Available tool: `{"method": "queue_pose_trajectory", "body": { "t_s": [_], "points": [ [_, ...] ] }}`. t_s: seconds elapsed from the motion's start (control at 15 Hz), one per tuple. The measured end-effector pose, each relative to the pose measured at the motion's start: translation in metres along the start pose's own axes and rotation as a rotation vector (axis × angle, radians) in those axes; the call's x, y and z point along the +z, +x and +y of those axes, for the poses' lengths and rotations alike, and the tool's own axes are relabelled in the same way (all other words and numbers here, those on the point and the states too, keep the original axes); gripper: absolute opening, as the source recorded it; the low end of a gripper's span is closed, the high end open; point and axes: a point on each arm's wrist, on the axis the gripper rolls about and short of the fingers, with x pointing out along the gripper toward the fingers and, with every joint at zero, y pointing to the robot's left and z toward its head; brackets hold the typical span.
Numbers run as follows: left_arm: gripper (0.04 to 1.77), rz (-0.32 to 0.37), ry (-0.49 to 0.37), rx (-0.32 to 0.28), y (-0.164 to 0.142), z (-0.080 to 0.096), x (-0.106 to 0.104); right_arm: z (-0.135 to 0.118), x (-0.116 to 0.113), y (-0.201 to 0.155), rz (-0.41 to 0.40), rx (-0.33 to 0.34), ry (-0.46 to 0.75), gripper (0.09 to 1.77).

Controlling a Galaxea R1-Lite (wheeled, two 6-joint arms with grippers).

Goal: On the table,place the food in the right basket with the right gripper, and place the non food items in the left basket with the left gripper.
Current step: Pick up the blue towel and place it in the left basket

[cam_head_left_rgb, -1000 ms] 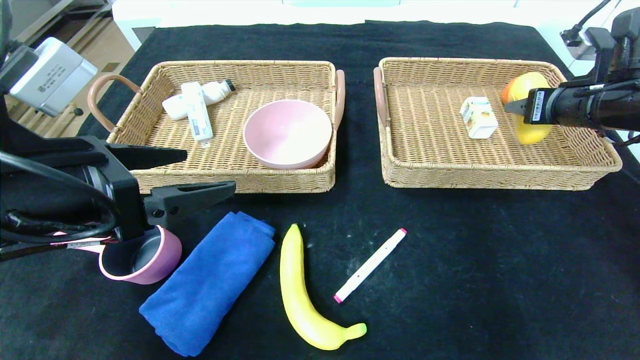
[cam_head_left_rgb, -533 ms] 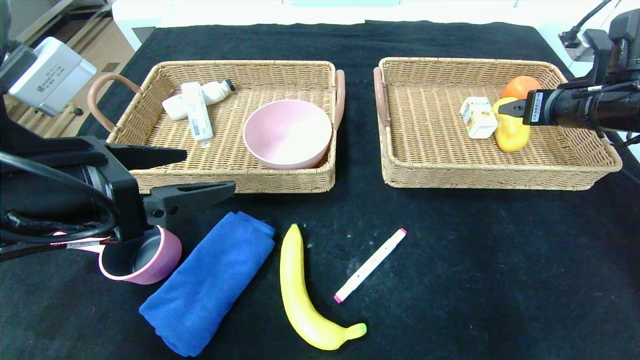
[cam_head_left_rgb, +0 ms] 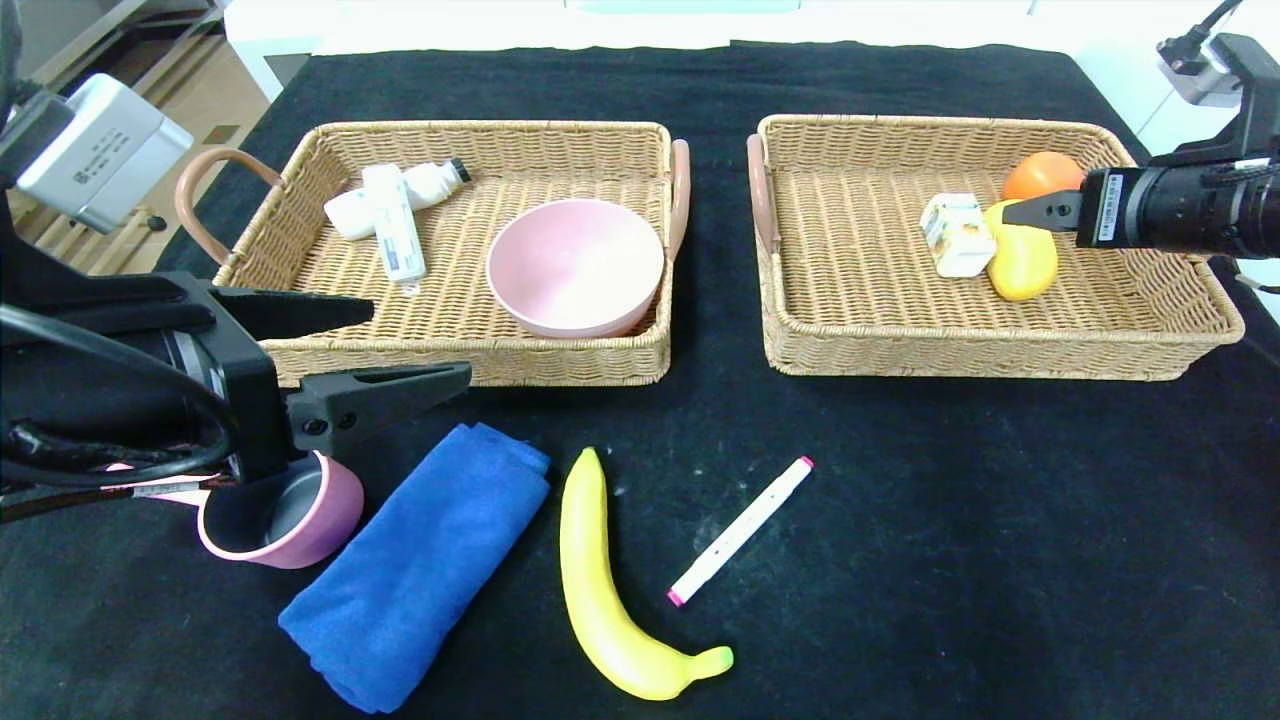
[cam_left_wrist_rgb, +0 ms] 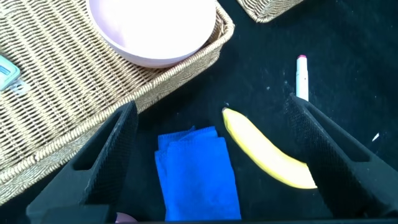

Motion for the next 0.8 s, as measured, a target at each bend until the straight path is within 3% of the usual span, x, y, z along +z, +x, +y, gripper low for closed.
{"method": "queue_pose_trajectory", "body": {
  "t_s": [0.53,0.8],
  "points": [
    [1.72,0.01,-0.003,-0.003,0.0,0.0,-0.001,0.01,-0.018,-0.076,0.046,0.222,-0.112,1.68],
    [1.72,0.015,-0.004,-0.004,0.0,-0.001,-0.002,0.012,-0.037,-0.098,0.069,0.262,-0.146,1.69]
  ]
}}
